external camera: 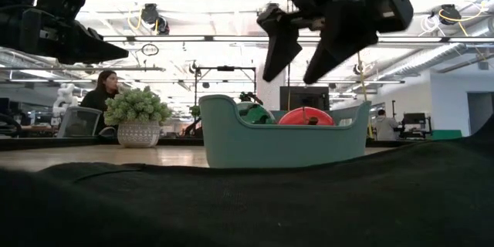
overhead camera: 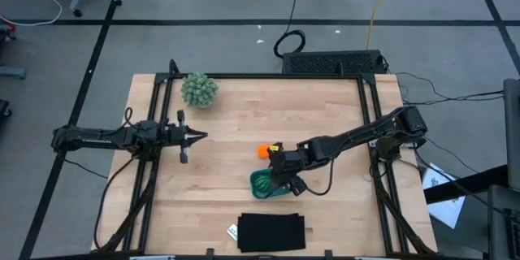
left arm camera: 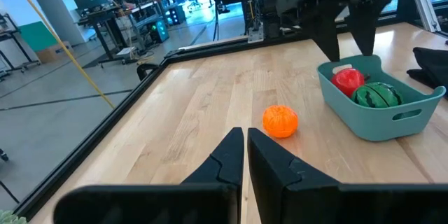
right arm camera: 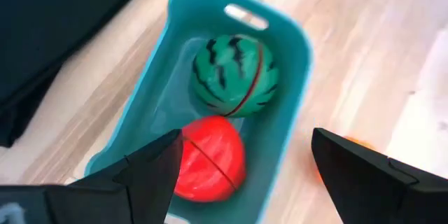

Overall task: Pick and placing Produce into tupperware
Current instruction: Adjust the blue bin

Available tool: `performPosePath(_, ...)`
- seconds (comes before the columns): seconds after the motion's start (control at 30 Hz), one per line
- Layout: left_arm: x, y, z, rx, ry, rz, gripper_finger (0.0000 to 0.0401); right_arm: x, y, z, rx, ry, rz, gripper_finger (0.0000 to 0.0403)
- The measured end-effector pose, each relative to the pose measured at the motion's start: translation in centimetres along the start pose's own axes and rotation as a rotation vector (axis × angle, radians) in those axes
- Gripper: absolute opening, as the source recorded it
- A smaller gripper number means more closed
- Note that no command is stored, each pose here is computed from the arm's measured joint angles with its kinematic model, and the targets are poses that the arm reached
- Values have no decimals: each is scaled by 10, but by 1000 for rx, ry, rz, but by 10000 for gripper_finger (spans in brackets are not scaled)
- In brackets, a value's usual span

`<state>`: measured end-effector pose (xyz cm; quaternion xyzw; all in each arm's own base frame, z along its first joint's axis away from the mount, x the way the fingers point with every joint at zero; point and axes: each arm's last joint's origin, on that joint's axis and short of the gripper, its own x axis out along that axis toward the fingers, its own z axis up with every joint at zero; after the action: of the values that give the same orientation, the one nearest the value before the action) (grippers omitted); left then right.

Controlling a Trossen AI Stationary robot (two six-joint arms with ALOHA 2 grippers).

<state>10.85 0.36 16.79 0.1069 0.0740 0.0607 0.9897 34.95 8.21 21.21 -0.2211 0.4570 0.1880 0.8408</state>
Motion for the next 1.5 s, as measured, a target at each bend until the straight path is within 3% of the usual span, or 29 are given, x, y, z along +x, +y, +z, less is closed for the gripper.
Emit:
performPosePath(0.23, 0, 0, 0, 0, 2, -1, 26, -7, -12, -4, 29, 6, -58, 301)
performPosePath(0.5, 0, 0, -1, 2, 11, -3, 26, -7, -22, -9, 32, 18, -83, 249)
performPosePath(1.1, 0, 0, -2, 3, 20, -4, 26, -7, -24, -14, 37, 57, -72, 12)
performPosePath(1.5, 0, 0, -2, 3, 19, -4, 26, 2, -26, -31, 150, 92, -67, 2)
